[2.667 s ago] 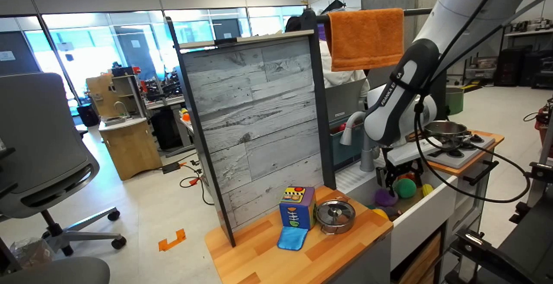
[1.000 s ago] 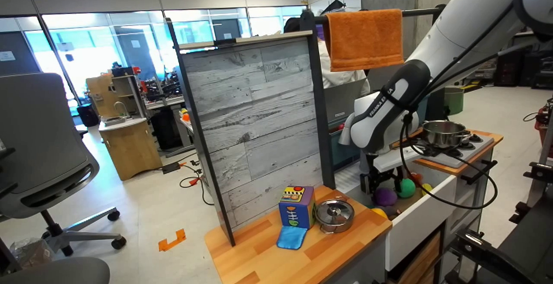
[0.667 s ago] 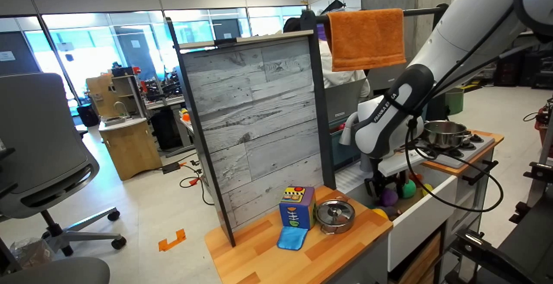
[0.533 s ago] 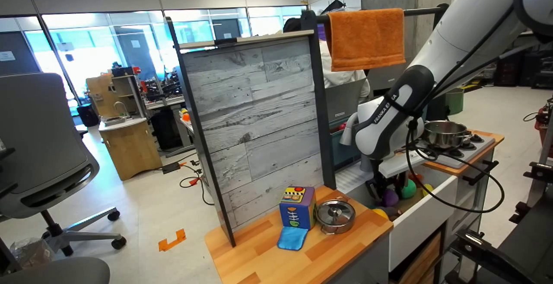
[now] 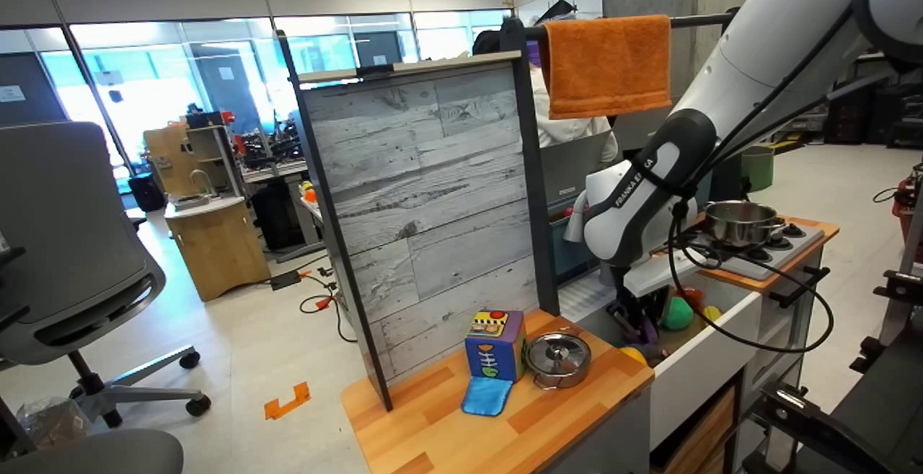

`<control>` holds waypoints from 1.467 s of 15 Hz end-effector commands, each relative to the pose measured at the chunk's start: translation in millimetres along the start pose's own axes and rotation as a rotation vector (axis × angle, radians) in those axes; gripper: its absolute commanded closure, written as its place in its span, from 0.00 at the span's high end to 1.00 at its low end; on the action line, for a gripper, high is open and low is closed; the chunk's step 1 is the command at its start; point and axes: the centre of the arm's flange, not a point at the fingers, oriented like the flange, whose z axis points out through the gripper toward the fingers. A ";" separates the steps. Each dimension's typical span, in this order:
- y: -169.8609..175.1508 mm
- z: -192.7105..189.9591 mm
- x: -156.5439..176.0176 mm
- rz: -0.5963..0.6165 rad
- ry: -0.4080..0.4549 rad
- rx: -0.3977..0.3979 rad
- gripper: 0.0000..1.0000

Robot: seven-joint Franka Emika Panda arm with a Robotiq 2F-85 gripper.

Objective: Put the purple plush toy on top of the square toy.

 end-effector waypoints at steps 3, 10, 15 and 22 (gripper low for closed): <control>-25.2 -31.5 -15.0 0.011 -0.065 -0.024 0.05; -65.7 -103.7 -32.4 -0.034 -0.067 0.039 0.05; -72.8 -120.1 -55.0 -0.050 -0.135 0.110 0.05; -93.2 -156.8 -79.7 -0.157 -0.089 0.177 0.05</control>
